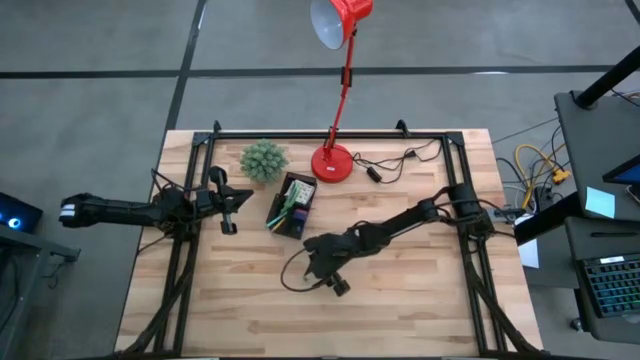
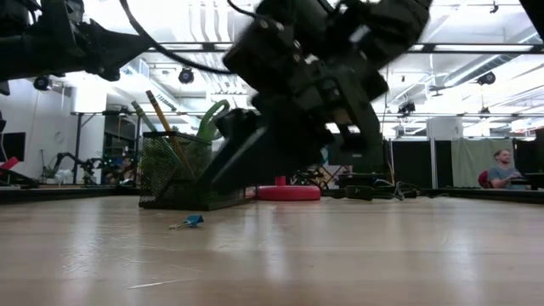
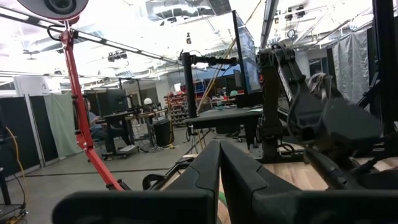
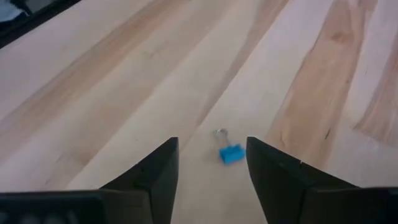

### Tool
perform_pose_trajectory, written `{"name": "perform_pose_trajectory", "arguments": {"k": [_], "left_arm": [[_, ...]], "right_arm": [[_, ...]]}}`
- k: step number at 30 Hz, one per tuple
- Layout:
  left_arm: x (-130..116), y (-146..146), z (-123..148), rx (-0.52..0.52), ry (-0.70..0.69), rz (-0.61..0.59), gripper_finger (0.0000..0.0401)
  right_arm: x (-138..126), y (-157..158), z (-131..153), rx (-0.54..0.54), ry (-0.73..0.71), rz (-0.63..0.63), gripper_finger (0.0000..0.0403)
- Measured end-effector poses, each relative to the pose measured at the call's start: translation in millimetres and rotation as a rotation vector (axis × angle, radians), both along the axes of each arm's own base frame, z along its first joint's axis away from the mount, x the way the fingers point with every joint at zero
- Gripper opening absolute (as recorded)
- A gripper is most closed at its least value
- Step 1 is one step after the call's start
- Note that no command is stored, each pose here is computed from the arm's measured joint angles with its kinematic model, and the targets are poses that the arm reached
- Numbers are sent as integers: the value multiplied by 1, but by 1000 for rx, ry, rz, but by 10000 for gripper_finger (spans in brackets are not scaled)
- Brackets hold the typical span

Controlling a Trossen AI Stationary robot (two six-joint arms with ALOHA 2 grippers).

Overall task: Pick and place office supplies into organizer
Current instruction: Put the blue binder clip in the black desk organizer

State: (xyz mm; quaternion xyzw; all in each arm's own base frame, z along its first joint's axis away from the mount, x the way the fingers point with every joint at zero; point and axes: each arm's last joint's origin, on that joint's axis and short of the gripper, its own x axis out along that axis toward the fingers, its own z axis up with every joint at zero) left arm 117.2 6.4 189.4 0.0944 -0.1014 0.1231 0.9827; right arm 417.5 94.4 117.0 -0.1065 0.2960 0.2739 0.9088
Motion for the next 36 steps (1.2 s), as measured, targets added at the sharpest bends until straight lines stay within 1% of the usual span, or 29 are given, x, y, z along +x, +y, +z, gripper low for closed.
{"name": "perform_pose_trajectory", "arguments": {"k": [5, 9, 18, 20, 24, 32, 36], "left_arm": [[0, 0, 0, 0, -2, 0, 0], [0, 0, 0, 0, 0, 0, 0], [0, 0, 0, 0, 2, 0, 0], [0, 0, 0, 0, 0, 0, 0], [0, 0, 0, 0, -1, 1, 0], [0, 0, 0, 0, 2, 1, 0], [0, 0, 0, 0, 2, 1, 0]], "right_arm": [[16, 0, 20, -48, 28, 28, 172], [20, 0, 29, -98, 51, 67, 171], [19, -3, 23, -121, 69, 82, 171], [22, -3, 18, -120, 63, 81, 171], [25, -2, 5, -126, 97, 83, 171], [35, -3, 15, -125, 63, 82, 171], [36, -7, 17, -81, 70, 120, 171]]}}
